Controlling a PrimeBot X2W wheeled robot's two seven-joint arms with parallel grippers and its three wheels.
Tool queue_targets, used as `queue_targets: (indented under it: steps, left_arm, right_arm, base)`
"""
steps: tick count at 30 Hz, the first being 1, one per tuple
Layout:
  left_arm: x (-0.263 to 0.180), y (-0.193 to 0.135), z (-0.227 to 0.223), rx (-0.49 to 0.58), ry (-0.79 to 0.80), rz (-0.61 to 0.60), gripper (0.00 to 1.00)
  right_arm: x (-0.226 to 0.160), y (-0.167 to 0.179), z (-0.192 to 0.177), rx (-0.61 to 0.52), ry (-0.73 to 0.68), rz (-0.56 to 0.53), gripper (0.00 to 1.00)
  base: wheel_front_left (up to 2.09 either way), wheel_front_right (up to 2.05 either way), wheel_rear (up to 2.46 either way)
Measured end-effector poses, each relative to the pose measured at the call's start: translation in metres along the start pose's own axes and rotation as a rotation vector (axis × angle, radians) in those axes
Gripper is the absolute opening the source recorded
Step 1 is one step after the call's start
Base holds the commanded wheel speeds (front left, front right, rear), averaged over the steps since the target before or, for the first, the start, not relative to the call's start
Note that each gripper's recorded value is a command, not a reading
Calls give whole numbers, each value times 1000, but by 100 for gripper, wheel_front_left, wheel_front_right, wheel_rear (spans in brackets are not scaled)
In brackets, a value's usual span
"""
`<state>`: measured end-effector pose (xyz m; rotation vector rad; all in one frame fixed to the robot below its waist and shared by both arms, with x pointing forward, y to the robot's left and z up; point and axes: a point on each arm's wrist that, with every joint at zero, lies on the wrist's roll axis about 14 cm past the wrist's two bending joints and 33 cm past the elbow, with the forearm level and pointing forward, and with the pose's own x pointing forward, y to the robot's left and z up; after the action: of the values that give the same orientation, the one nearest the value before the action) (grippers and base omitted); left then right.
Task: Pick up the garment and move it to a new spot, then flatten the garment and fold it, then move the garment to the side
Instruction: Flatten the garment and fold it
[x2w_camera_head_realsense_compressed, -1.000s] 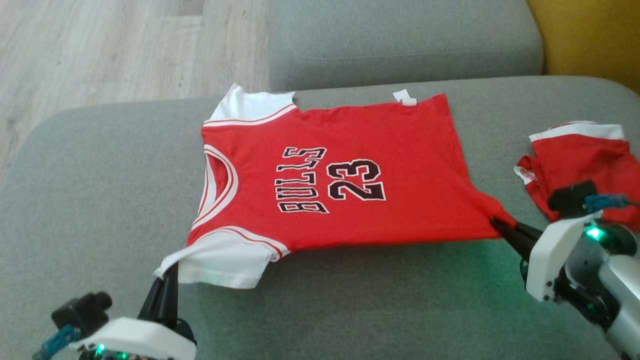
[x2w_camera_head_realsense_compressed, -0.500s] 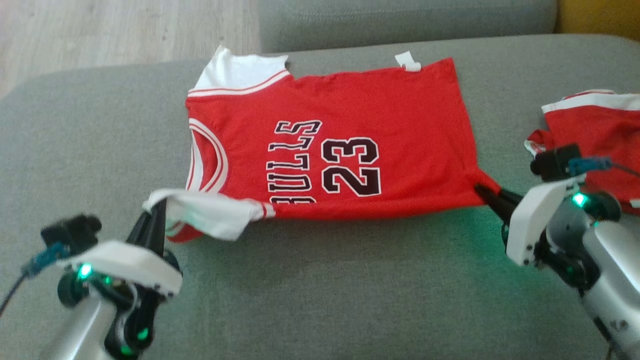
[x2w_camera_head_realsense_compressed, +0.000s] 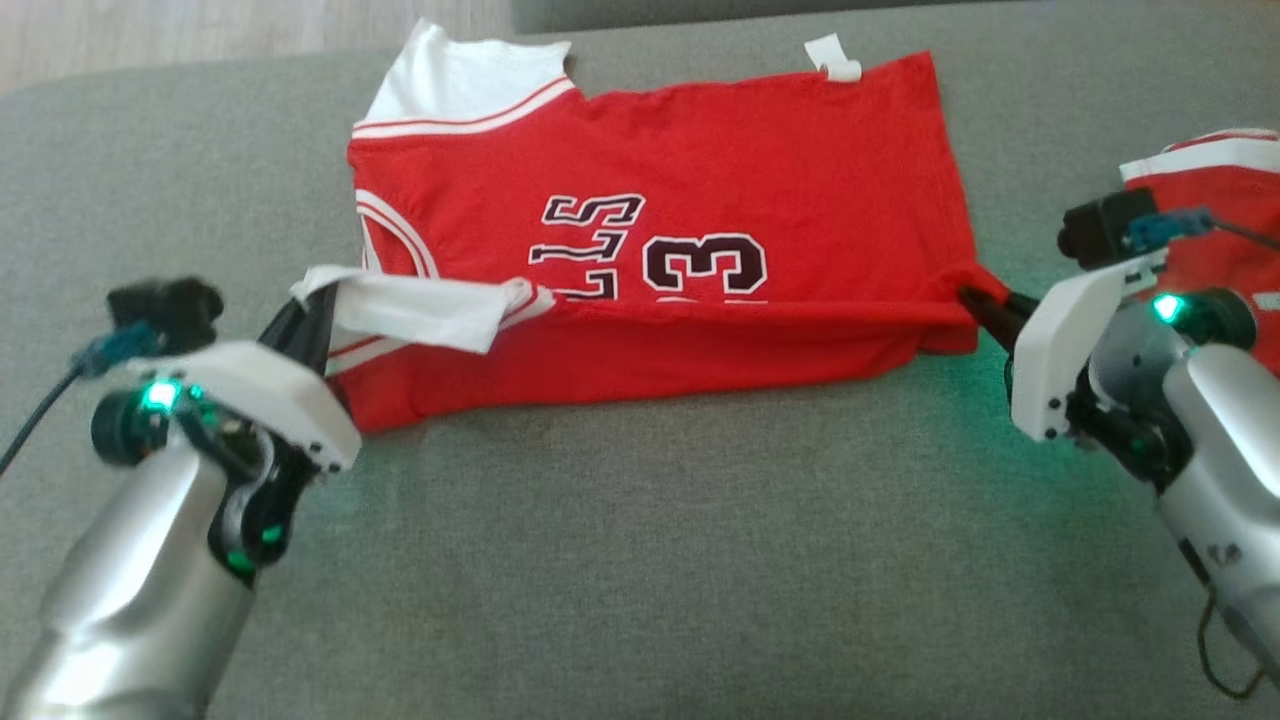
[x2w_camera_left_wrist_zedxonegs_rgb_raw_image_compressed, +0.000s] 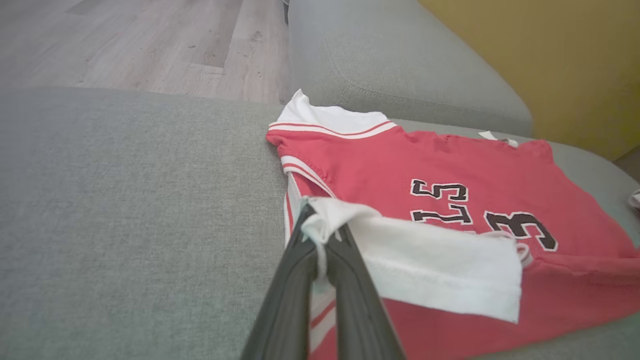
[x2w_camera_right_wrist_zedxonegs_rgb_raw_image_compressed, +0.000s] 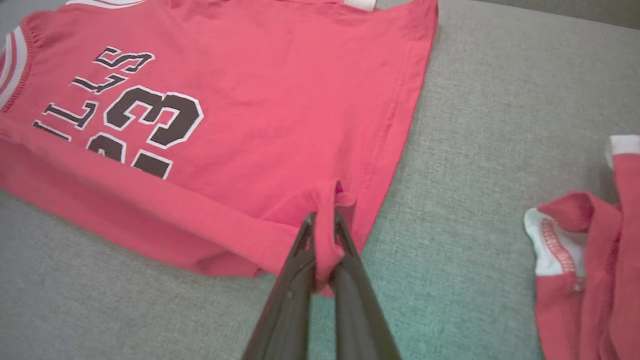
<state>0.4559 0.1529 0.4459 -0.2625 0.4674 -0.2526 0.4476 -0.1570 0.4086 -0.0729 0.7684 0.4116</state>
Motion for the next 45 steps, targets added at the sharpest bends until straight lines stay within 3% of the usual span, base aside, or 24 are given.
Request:
queue_targets:
  steps: [4, 5, 6, 14, 18, 22, 32, 38, 45]
  left_arm:
    - [17, 2, -1, 65, 45, -4, 0]
    - [21, 2, 2, 74, 40, -1, 48]
    - [26, 3, 7, 81, 25, 1, 100]
    - [42, -6, 99, 39, -348, 11, 100]
    - [29, -14, 117, -16, -481, -15, 100]
    - [8, -28, 119, -39, -544, -59, 100]
    - [-46, -40, 46, -91, -526, -9, 100]
    - [-63, -35, 2, -108, -460, 38, 100]
    - [-58, -29, -14, -92, -422, 72, 100]
  right_arm:
    - [10, -8, 4, 0, 15, -19, 0]
    - [13, -12, 8, -4, 2, -30, 9]
    - [14, -18, 15, -15, -25, -47, 100]
    - [8, -46, 94, -23, -365, -146, 100]
    - [-11, -41, 120, -39, -550, -157, 100]
    - [-36, -41, 135, 14, -717, -181, 100]
    - [-55, -6, 62, 163, -747, -209, 100]
    - [-69, 15, 21, 172, -733, -236, 100]
    - [-77, 11, 19, 186, -761, -269, 100]
  base:
    - [0, 0, 0]
    - [0, 0, 0]
    - [0, 0, 0]
    - [0, 0, 0]
    - [0, 0, 0]
    - [0, 0, 0]
    - [0, 0, 0]
    - [0, 0, 0]
    - [0, 0, 0]
